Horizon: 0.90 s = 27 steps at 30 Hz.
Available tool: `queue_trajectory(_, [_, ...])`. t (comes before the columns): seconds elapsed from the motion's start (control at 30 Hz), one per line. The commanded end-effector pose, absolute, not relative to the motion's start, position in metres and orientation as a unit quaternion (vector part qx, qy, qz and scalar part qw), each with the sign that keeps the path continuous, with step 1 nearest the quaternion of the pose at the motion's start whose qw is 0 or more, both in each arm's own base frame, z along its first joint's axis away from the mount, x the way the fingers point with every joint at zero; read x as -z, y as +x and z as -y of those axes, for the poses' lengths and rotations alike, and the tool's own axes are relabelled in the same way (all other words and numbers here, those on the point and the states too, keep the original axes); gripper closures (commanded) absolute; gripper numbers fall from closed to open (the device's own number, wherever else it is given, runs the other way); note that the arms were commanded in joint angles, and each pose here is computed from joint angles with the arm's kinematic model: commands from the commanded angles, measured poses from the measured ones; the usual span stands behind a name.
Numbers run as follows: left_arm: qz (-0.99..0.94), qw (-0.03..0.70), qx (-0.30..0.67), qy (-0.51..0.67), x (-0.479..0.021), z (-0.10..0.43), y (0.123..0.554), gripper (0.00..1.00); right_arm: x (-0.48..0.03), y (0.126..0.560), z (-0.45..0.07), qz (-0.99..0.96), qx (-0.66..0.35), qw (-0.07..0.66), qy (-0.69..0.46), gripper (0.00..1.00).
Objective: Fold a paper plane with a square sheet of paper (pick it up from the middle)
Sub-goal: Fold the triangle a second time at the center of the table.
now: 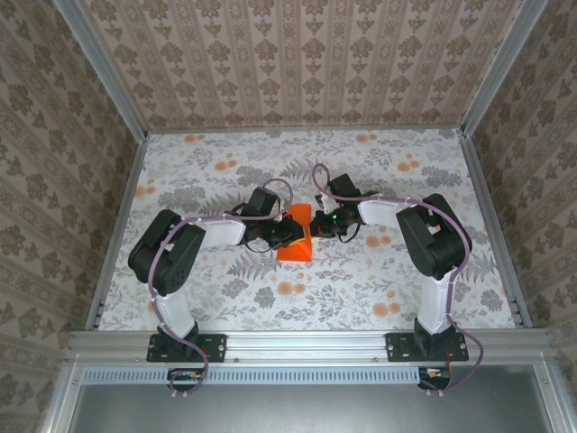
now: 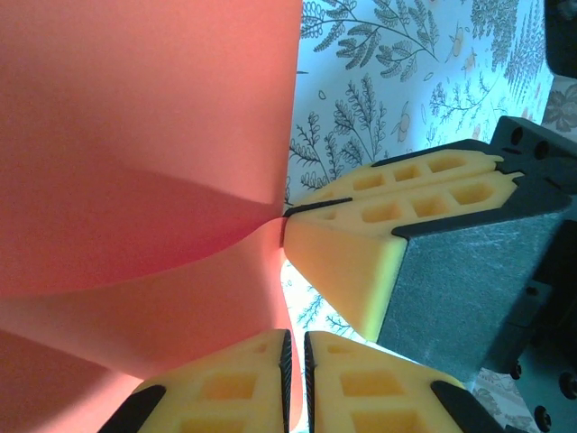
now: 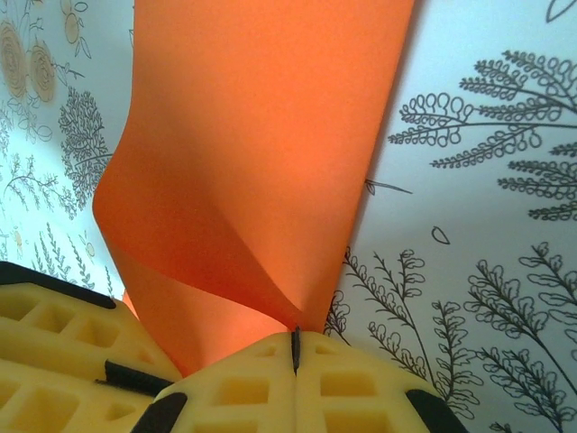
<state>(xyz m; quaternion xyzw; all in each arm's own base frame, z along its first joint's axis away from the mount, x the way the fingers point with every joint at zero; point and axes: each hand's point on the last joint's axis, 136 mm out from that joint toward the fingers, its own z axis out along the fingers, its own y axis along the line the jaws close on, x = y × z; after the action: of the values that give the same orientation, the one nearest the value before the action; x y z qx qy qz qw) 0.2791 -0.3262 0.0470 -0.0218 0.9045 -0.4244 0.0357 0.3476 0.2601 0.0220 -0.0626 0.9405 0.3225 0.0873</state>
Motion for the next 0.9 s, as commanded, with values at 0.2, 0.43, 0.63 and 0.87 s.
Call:
queue_trajectory(0.2, [-0.908,0.024,0.419,-0.015,-0.039,0.328,0.277,0.85,-0.02,0.348,-0.26,-0.94,-0.323,0.079,-0.071,0.97])
queue_trajectory(0.43, [-0.909,0.02,0.415,-0.018,-0.035,0.327,0.276,0.85,-0.019,0.348,-0.261,-0.94,-0.326,0.076,-0.071,0.97])
queue_trajectory(0.63, [-0.913,0.013,0.408,-0.024,-0.029,0.325,0.274,0.86,-0.018,0.348,-0.262,-0.94,-0.325,0.074,-0.072,0.97])
queue_trajectory(0.87, [-0.914,0.009,0.405,-0.028,-0.026,0.324,0.272,0.86,-0.017,0.349,-0.262,-0.94,-0.325,0.072,-0.071,0.97])
